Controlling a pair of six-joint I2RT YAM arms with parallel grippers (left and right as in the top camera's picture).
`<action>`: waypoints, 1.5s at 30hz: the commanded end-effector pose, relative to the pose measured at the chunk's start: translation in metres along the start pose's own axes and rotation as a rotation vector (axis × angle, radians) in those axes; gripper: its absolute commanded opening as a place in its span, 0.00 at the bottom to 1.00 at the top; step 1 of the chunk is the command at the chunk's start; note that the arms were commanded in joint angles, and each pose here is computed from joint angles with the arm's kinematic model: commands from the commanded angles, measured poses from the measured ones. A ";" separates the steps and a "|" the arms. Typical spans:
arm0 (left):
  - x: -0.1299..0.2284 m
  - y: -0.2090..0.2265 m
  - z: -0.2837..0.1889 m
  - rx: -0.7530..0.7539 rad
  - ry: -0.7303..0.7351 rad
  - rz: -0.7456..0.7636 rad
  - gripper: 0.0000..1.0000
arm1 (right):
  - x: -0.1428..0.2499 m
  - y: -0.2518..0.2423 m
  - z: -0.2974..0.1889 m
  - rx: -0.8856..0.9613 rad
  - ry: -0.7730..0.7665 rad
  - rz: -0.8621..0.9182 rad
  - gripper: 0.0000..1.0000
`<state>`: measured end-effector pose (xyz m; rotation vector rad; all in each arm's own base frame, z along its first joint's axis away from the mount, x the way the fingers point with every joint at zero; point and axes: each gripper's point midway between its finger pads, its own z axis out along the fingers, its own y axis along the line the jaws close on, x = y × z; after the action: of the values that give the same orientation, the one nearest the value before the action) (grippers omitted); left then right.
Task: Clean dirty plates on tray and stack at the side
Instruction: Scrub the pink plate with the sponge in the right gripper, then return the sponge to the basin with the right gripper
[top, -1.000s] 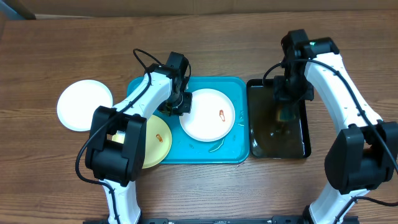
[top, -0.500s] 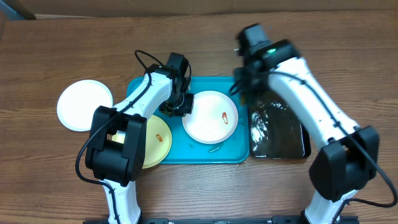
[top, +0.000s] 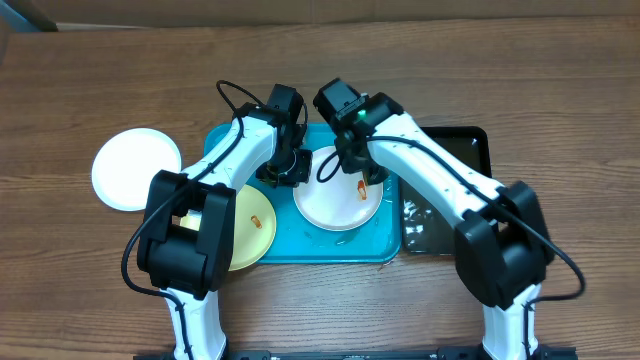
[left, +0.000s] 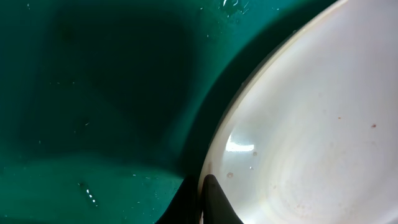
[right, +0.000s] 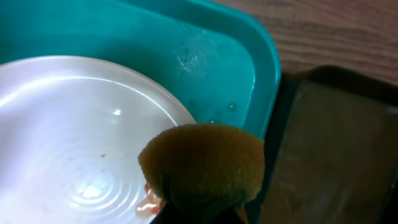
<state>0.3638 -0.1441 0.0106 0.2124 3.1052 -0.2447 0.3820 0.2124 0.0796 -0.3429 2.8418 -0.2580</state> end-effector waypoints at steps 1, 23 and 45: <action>0.005 0.002 0.010 -0.003 0.028 -0.011 0.04 | 0.004 -0.003 0.015 0.062 0.014 0.035 0.04; 0.005 0.002 0.010 -0.002 0.026 -0.015 0.04 | 0.066 0.039 0.077 -0.142 0.160 0.119 0.04; 0.005 0.002 0.010 -0.003 0.026 -0.015 0.04 | 0.030 0.081 0.029 -0.774 0.278 0.288 0.04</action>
<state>0.3639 -0.1437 0.0103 0.2089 3.1067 -0.2472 0.3455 0.2593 0.0139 -0.0438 3.0898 0.6198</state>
